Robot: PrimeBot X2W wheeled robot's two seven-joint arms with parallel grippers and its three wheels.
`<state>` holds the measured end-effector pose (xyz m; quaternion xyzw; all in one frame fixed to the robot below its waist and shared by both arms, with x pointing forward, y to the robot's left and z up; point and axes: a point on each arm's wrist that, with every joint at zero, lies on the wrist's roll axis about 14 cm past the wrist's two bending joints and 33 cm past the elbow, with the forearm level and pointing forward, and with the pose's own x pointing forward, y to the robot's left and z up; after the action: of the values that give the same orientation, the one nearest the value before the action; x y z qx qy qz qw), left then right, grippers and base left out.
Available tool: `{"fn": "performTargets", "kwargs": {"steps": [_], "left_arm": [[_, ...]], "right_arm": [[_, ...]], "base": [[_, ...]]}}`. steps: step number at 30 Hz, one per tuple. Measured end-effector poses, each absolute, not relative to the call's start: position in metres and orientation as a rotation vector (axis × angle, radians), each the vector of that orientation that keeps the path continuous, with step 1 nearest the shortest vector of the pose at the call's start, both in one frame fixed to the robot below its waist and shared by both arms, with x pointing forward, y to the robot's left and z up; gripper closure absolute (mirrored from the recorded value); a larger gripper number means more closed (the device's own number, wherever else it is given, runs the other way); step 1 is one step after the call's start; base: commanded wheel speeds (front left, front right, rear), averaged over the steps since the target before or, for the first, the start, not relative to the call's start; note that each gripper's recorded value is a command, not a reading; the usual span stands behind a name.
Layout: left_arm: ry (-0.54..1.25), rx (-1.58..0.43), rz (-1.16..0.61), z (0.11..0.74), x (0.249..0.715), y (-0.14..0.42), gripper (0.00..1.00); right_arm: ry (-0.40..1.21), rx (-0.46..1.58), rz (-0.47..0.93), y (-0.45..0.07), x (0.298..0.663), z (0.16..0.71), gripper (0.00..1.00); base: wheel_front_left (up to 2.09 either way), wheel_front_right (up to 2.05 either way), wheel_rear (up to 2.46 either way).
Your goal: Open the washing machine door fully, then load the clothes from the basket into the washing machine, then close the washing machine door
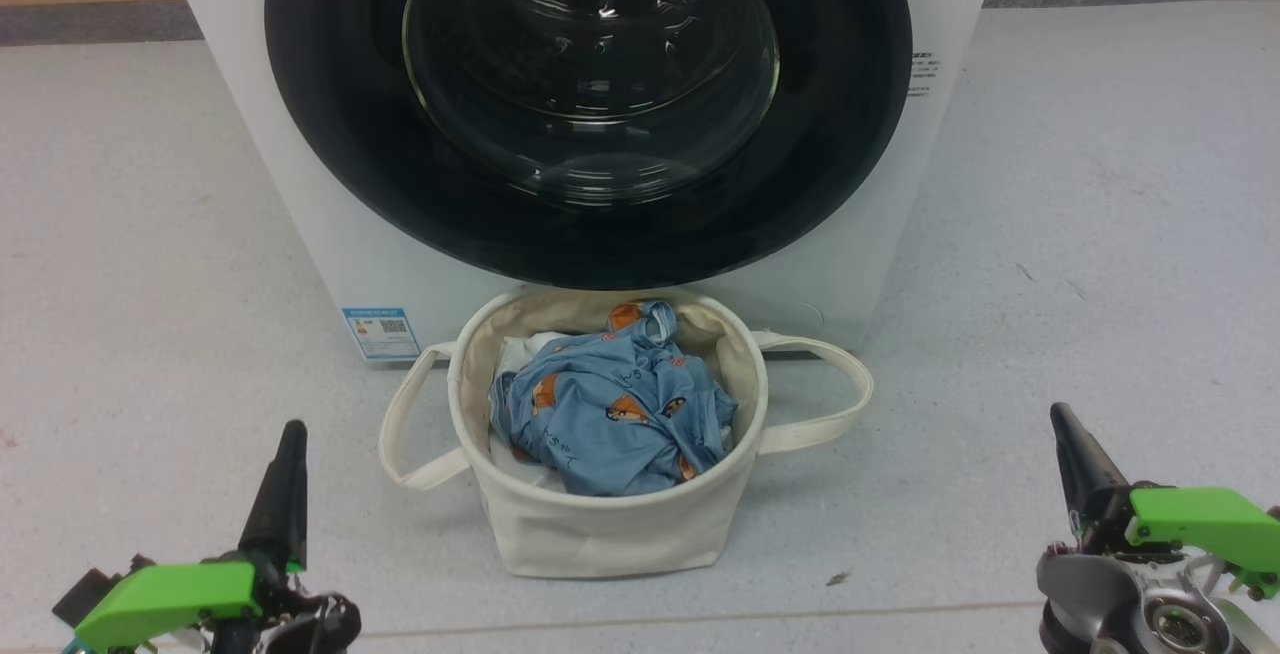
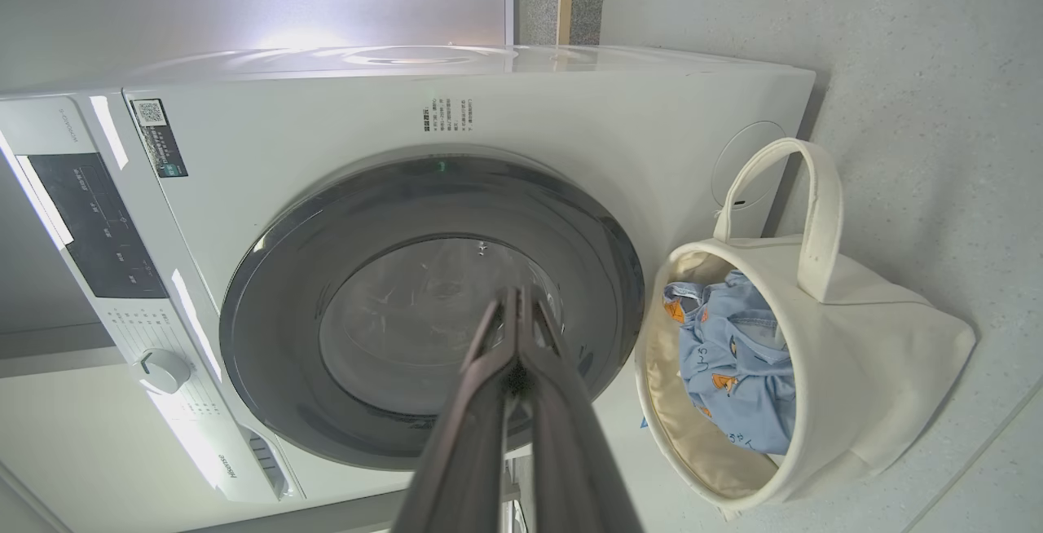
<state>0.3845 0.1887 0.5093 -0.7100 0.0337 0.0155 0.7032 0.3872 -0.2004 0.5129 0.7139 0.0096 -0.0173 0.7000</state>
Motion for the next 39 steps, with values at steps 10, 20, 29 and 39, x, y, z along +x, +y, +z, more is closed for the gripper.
{"fn": "performTargets", "kwargs": {"steps": [10, 20, 29, 39], "left_arm": [[0.075, -1.580, 0.034, 0.5093, 0.3844, 0.1887, 1.00], [0.075, -1.580, 0.034, 0.5093, 0.3844, 0.1887, 1.00], [0.075, -1.580, 0.035, 0.5093, 0.3844, 0.1887, 1.00], [0.075, -1.580, 0.034, 0.5093, 0.3844, 0.1887, 1.00]], "right_arm": [[0.021, 1.590, -0.039, -0.2004, 0.3872, 0.5129, 1.00], [0.021, 1.590, -0.039, -0.2004, 0.3872, 0.5129, 1.00], [0.021, 1.590, -0.039, -0.2004, 0.3872, 0.5129, 1.00], [0.021, 1.590, -0.039, -0.2004, 0.3872, 0.5129, 1.00]], "base": [[0.00, 0.00, 0.00], [0.00, 0.00, 0.00], [0.00, 0.00, 0.00], [0.00, 0.00, 0.00]]}}
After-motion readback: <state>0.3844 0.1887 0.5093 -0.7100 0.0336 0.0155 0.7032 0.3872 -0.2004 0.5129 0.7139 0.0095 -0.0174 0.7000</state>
